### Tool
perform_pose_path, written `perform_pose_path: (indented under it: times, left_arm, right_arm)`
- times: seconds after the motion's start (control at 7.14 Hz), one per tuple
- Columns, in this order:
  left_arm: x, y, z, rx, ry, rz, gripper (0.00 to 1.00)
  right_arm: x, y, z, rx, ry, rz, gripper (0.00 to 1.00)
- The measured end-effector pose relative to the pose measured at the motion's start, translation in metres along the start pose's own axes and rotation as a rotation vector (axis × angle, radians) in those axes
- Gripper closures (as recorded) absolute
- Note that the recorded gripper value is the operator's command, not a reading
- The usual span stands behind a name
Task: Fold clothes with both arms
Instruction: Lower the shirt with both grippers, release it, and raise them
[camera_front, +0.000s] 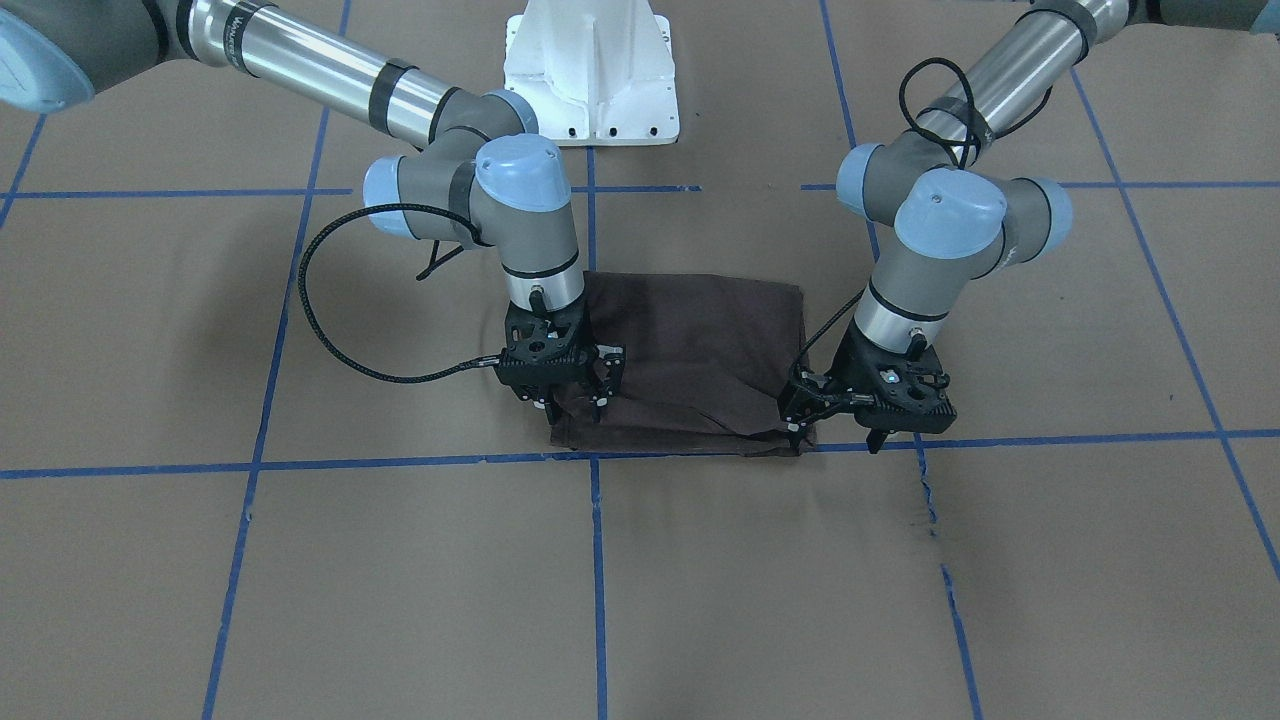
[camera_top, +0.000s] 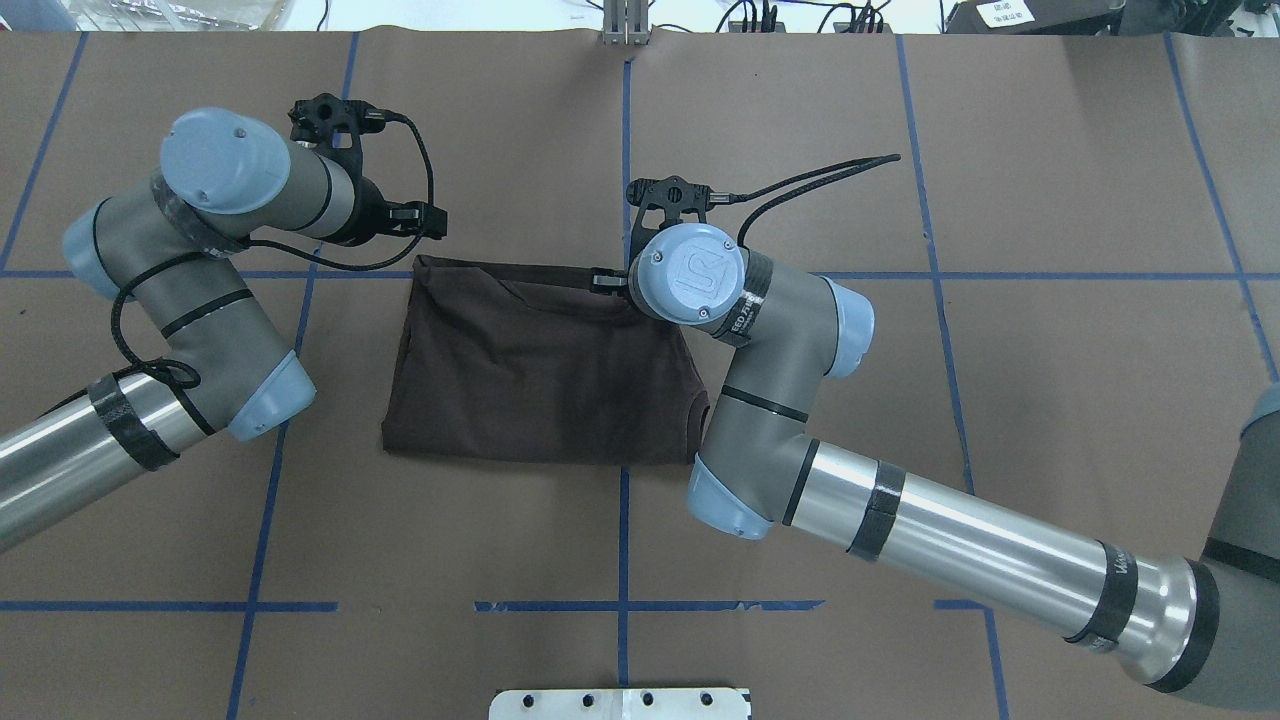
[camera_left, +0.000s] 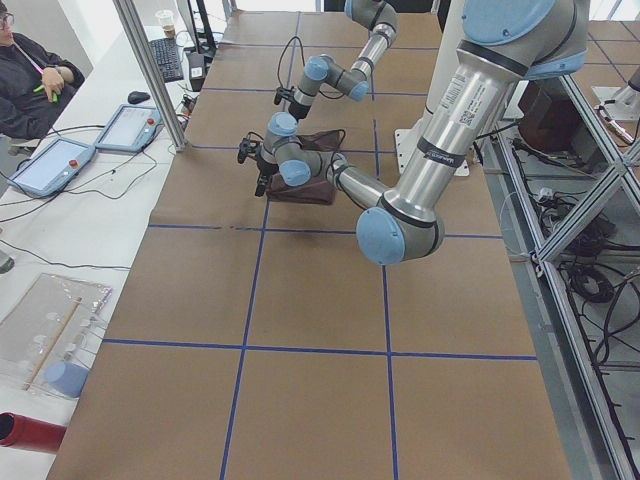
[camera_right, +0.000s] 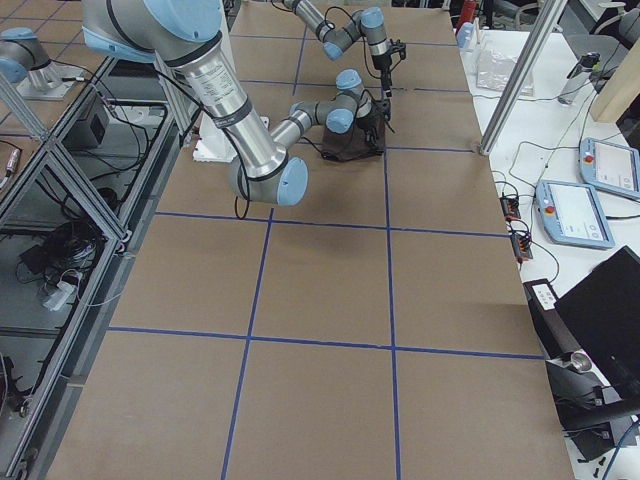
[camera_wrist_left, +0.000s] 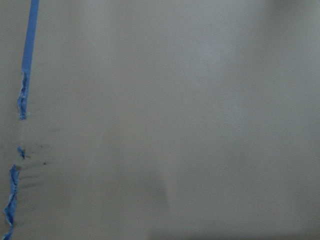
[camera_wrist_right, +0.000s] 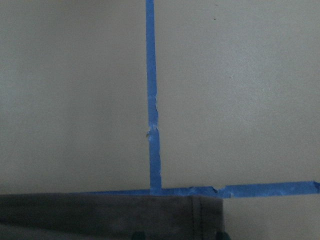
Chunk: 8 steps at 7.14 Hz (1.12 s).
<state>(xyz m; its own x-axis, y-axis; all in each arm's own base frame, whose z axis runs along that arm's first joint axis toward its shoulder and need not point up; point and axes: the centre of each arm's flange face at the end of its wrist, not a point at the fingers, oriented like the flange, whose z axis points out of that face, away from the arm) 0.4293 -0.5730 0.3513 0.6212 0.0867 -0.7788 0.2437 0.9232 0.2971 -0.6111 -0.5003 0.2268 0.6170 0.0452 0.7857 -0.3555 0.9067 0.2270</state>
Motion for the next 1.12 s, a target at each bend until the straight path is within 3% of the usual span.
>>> perform_pose_path:
  times: [0.42,1.12]
  left_arm:
    - [0.000,0.000,-0.001,0.001,0.002,-0.003,0.00]
    - [0.002,0.000,-0.003,0.004,0.007,-0.005,0.00]
  right_arm:
    - [0.001,0.000,0.000,0.004,-0.006,0.024,1.00]
    - [0.037,-0.040,0.012,0.059,0.056,0.000,1.00]
